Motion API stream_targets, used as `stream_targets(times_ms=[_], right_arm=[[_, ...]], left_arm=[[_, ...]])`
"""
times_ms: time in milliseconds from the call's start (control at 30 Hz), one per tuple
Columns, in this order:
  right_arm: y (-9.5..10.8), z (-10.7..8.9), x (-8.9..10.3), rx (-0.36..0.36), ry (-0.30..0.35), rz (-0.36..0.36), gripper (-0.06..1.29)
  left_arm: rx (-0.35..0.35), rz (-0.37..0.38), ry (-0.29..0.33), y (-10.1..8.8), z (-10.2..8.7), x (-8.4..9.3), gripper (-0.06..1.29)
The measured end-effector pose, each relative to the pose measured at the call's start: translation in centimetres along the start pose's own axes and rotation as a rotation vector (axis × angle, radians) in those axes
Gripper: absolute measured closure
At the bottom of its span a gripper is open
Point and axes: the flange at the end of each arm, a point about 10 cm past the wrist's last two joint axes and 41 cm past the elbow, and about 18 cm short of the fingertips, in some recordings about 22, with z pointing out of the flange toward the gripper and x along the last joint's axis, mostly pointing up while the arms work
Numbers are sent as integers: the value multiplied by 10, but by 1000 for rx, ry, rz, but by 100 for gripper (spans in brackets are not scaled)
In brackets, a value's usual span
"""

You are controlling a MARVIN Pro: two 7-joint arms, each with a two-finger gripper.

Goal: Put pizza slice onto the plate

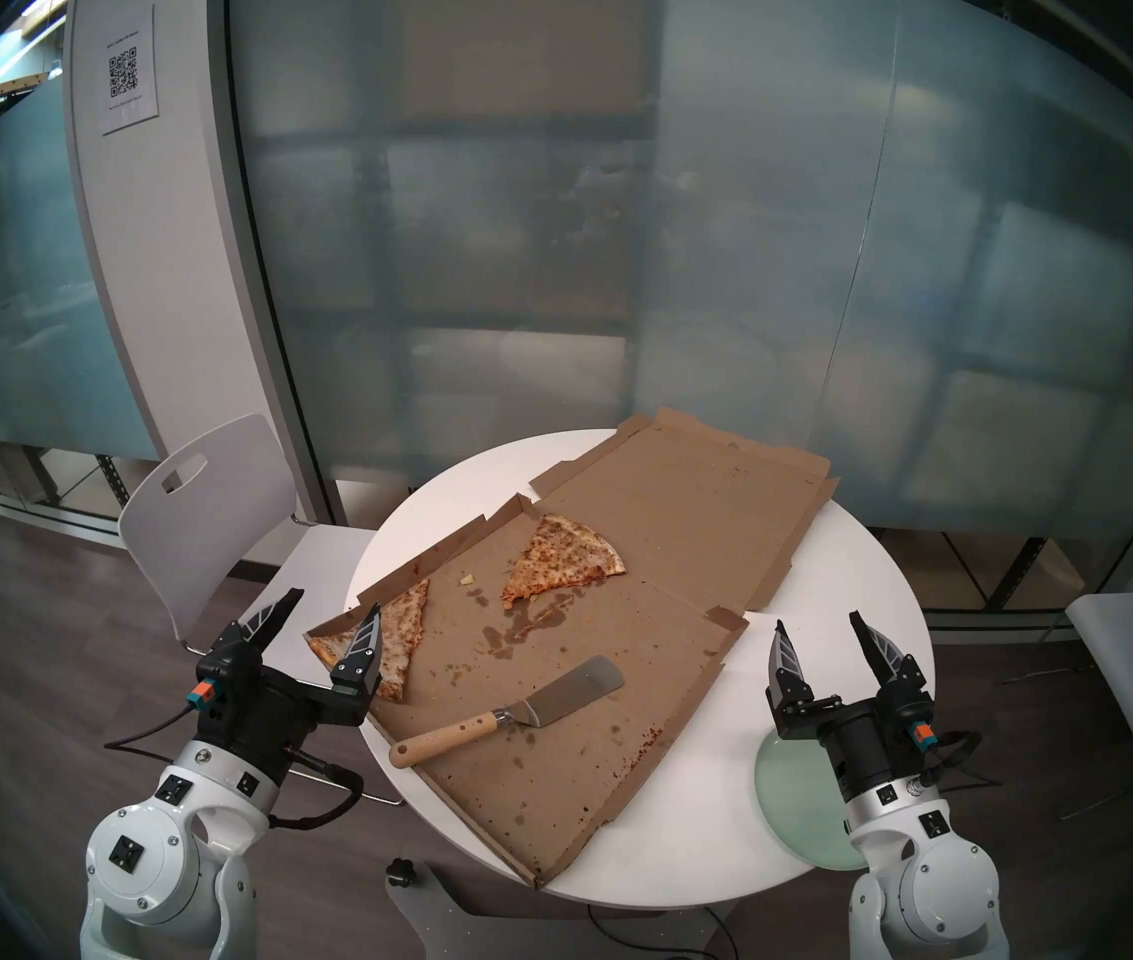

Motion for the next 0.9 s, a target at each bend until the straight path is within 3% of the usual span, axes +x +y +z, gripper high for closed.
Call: stream_targets(times_ms=[700, 900], right_arm=[[0, 0, 0, -1, -1, 1, -2], [0, 0, 0, -1, -1, 1, -2]], left_arm=[[-7, 4, -3, 1, -3, -2, 0], [-40, -9, 2, 7, -8, -1, 0]])
